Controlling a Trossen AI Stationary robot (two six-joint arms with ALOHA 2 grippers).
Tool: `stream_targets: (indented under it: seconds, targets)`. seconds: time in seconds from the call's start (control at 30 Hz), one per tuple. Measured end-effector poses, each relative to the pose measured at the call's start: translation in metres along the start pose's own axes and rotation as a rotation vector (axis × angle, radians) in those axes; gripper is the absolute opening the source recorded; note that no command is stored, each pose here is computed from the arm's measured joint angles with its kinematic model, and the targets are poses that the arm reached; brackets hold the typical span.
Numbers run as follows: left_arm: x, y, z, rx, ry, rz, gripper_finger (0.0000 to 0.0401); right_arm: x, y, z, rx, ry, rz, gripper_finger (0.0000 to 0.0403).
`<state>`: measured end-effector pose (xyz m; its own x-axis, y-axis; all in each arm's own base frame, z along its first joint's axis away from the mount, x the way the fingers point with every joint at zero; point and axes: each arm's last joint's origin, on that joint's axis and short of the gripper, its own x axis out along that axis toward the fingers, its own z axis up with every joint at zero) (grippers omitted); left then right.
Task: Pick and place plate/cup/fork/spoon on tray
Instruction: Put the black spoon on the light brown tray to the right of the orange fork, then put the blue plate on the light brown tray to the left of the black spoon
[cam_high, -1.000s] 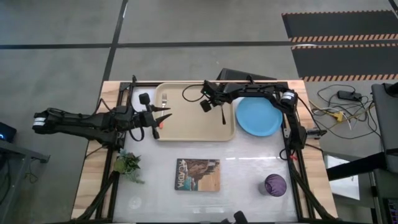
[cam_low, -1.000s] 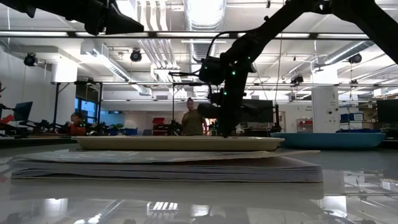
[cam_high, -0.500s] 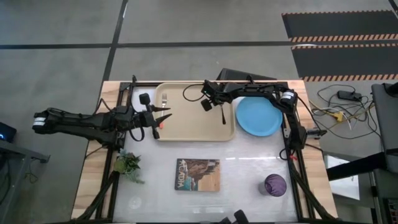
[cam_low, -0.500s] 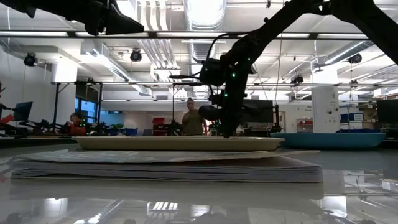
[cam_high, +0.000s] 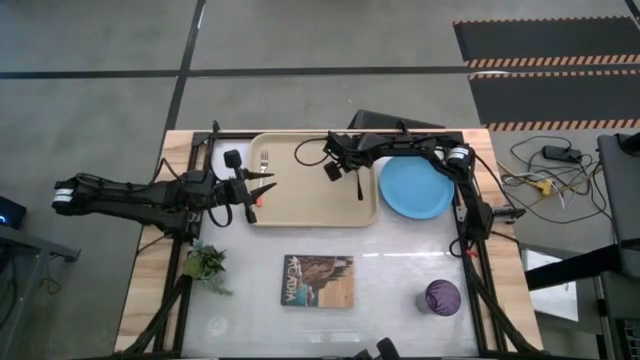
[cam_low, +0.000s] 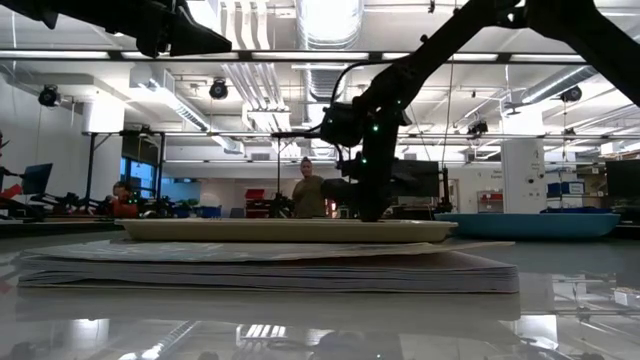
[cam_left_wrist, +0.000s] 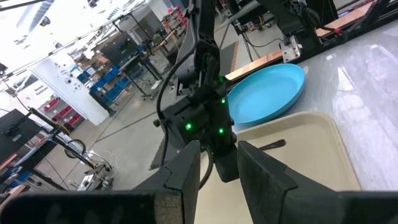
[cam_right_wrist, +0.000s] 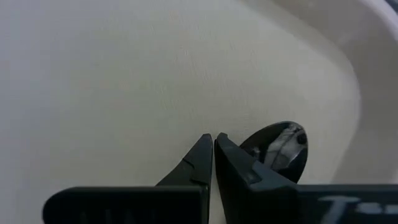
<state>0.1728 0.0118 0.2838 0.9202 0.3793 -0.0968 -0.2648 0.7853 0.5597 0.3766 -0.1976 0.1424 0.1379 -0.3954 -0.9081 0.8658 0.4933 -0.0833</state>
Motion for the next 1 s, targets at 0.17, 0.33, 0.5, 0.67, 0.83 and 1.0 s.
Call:
stream_targets:
  seconds: [0.17,0.33,0.5,0.67,0.83,1.0]
  targets:
    - [0.000,0.000,0.000,0.000,0.000,0.000,0.0090,-0.001,-0.002,-0.002,-0.007,0.018,-0.013,0.0009]
    - [0.000,0.000,0.000,0.000,0.004,0.007,0.0090,-0.002,-0.003,-0.004,-0.017,0.032,-0.039,0.0009]
    - [0.000,0.000,0.000,0.000,0.007,0.013,0.0090,-0.006,-0.003,-0.001,-0.014,0.020,-0.033,0.0009]
    - [0.000,0.000,0.000,0.000,0.008,0.013,0.0090,-0.014,-0.002,0.006,-0.008,-0.006,-0.018,0.0009]
    - [0.000,0.000,0.000,0.000,0.007,0.013,0.0090,-0.027,0.002,0.012,-0.021,-0.008,-0.013,0.0009]
    - [0.000,0.000,0.000,0.000,0.007,0.014,0.0090,-0.045,0.013,0.011,-0.056,-0.002,-0.004,0.0009]
